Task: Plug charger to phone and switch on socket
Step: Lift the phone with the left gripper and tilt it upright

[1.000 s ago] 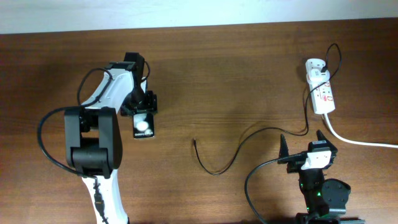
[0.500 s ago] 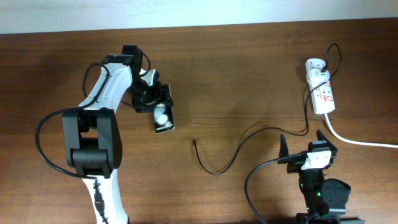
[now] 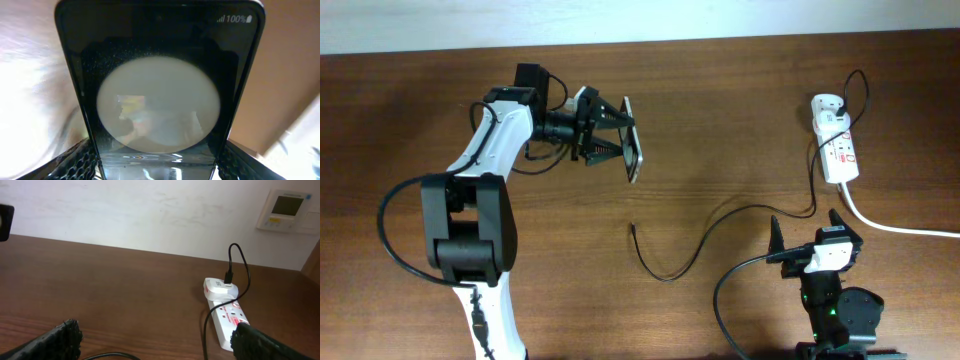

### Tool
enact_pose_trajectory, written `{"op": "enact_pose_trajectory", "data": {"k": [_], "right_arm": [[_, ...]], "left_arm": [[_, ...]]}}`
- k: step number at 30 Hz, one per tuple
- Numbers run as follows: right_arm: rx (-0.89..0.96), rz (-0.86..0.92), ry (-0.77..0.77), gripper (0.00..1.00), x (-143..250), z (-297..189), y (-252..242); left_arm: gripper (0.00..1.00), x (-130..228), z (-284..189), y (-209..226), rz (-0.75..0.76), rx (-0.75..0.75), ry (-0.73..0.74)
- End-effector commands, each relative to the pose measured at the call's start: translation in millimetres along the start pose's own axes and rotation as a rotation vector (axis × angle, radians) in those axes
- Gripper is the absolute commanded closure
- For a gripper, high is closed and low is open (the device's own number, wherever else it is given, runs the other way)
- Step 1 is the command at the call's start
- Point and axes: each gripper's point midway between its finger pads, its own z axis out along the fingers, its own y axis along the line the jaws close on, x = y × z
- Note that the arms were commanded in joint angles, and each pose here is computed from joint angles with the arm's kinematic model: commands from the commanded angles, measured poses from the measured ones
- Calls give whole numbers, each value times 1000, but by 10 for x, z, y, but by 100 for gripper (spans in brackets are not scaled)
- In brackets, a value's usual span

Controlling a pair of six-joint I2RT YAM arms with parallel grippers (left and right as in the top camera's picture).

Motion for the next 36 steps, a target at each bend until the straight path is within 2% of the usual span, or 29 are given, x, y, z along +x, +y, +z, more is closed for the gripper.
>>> {"op": "enact_pose_trajectory", "data": {"k": [1, 8, 10, 22, 36], "right_arm": [[-22, -3, 1, 1, 16, -1, 45], [-22, -3, 1, 1, 16, -1, 45], [-22, -3, 1, 1, 16, -1, 46], [-22, -3, 0, 1, 15, -1, 45], [-22, -3, 1, 1, 16, -1, 45]], "left_arm": [[100, 101, -99, -346, -87, 184, 86], [100, 115, -166, -412, -467, 208, 143], [100, 114, -168, -412, -524, 205, 149], [100, 76, -250, -402, -629, 209, 144], [100, 51, -305, -395, -630, 217, 133]]}}
